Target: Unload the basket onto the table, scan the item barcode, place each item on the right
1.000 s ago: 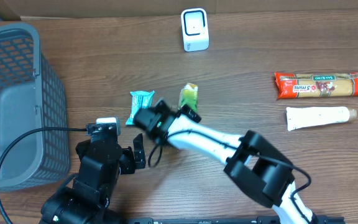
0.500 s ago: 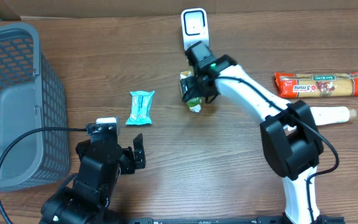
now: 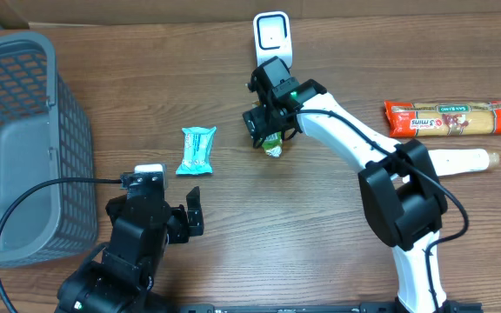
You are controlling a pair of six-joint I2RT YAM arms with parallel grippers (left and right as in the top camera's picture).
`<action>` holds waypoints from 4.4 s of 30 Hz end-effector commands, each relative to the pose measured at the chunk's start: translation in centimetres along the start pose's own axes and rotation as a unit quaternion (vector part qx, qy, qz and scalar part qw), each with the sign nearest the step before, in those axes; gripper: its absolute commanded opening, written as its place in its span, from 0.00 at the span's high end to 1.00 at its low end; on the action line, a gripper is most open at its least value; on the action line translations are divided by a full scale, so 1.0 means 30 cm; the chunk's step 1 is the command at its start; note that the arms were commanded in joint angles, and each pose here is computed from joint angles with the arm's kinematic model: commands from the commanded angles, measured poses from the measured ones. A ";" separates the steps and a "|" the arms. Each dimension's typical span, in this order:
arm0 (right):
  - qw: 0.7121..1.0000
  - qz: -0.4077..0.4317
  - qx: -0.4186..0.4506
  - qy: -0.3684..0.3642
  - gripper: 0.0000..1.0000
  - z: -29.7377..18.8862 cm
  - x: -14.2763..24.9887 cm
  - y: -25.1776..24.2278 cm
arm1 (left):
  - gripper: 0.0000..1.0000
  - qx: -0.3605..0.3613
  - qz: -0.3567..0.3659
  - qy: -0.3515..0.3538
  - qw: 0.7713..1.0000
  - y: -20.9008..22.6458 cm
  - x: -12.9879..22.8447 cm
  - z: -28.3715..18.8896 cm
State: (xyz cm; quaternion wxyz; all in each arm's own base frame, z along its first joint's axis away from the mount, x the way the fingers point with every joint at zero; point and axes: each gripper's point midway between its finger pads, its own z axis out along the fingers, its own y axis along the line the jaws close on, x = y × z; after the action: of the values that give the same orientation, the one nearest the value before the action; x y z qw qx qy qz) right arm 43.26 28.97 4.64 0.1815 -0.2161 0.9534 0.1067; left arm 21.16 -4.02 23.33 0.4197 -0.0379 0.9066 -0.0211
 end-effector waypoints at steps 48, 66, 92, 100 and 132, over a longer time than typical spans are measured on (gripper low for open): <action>0.944 -0.046 -0.227 0.234 0.36 -0.336 0.422 0.402 | 0.01 -0.004 -0.005 -0.003 1.000 0.003 0.000 0.002; 0.945 -0.083 -0.216 0.231 0.34 -0.180 0.542 0.396 | 0.00 -0.004 -0.005 -0.003 1.000 0.003 0.000 0.002; 0.964 0.112 -0.235 0.043 0.40 -0.174 0.149 0.014 | 0.00 -0.004 -0.005 -0.003 1.000 0.003 0.001 0.002; 0.963 0.099 -0.250 0.011 0.33 -0.232 0.086 0.174 | 0.00 -0.004 -0.005 -0.003 1.000 0.003 0.000 0.002; 0.964 0.083 -0.221 0.126 0.34 -0.269 0.237 0.090 | 0.00 -0.004 -0.005 -0.003 1.000 0.003 0.001 0.002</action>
State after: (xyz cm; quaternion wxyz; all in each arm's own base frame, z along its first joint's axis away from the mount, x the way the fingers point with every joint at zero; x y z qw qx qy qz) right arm 30.15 28.36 6.13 -0.0875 -0.1307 0.9361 0.3147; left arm 21.17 -4.03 23.33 0.4199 -0.0380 0.9065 -0.0212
